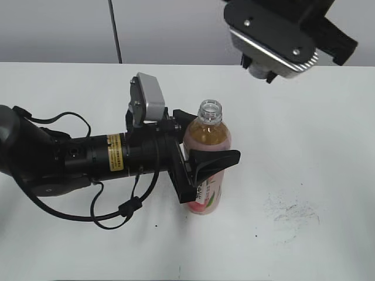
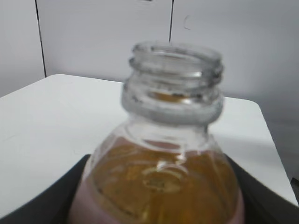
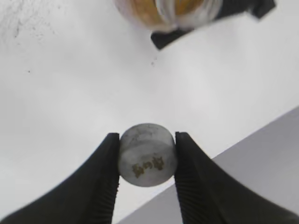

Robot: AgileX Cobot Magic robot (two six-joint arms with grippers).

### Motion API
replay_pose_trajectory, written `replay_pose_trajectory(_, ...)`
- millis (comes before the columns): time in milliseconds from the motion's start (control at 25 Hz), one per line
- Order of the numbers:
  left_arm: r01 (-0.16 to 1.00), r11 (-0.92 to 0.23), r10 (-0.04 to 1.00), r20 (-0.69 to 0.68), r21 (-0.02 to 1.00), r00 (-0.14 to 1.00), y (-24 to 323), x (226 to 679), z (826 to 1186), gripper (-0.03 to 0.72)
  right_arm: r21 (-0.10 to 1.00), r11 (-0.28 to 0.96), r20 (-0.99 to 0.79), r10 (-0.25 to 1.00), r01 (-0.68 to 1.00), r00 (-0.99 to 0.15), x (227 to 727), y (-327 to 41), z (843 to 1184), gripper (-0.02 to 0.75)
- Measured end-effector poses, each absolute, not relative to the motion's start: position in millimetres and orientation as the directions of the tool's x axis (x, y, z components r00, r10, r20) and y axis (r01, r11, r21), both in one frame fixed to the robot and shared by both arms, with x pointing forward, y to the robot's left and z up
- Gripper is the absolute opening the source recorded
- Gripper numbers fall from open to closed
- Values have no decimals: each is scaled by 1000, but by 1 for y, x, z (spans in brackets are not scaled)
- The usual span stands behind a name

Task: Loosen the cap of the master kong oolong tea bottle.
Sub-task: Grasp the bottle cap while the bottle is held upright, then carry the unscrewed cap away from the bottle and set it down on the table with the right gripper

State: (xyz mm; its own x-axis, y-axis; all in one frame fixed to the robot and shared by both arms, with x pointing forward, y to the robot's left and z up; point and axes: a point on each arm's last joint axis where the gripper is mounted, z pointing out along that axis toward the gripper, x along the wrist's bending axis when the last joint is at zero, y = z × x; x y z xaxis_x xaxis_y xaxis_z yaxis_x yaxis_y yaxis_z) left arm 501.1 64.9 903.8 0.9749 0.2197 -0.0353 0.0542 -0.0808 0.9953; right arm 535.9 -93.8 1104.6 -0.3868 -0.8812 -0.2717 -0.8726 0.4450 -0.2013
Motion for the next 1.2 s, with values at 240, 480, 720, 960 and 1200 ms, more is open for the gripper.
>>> replay_pose_trajectory(240,54,-81,220,-36,995,975,65,501,904,445,-2,956,-310,-281,-295,-908,565,-149,1096,272)
replay_pose_trajectory(480,63,-81,234,-42,995,971,65,502,903,445,105,936,-301,352,336,-886,577,-180,1093,272)
replay_pose_trajectory(720,71,-78,243,-50,994,969,65,503,904,445,156,739,-142,673,655,-726,567,-179,1067,272)
replay_pose_trajectory(960,74,-78,250,-52,994,967,66,504,903,445,0,649,0,761,761,-649,537,-186,1001,272)
replay_pose_trajectory(1200,75,-77,254,-53,994,966,66,504,904,445,60,599,6,800,799,-600,522,-189,957,272)
